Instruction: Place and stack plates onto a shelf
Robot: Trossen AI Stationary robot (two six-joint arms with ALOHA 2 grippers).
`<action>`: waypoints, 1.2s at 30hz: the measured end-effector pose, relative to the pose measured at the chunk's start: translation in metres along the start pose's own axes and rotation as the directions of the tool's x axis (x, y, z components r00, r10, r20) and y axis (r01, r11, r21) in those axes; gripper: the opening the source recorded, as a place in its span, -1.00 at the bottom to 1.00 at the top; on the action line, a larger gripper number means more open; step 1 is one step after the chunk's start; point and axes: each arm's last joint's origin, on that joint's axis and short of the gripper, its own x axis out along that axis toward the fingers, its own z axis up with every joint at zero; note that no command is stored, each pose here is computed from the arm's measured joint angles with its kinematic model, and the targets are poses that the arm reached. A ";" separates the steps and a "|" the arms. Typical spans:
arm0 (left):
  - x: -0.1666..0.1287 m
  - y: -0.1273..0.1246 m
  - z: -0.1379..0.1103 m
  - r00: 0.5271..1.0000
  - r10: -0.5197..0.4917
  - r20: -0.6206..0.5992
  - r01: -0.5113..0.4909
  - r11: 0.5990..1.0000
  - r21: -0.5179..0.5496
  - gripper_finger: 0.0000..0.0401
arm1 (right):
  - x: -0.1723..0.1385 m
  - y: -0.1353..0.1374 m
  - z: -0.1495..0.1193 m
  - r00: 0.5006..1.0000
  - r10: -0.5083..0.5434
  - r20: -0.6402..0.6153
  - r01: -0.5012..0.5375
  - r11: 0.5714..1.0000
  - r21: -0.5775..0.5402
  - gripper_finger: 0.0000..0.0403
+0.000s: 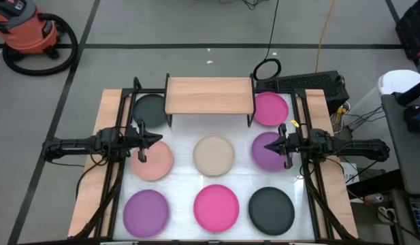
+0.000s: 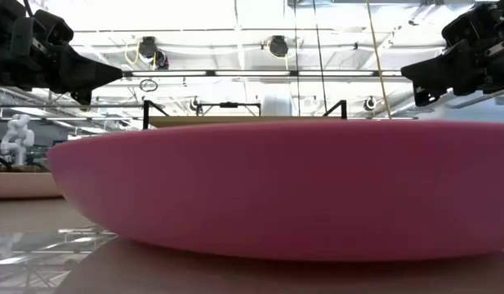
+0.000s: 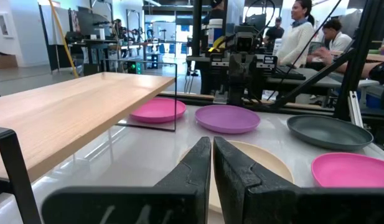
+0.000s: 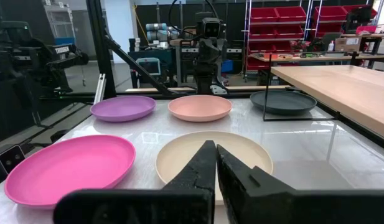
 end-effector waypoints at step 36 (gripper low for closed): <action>0.000 0.000 0.000 1.000 0.000 0.000 0.000 1.000 0.000 -0.88 | 0.000 0.000 0.002 1.000 0.001 0.016 0.000 0.998 -0.055 -1.00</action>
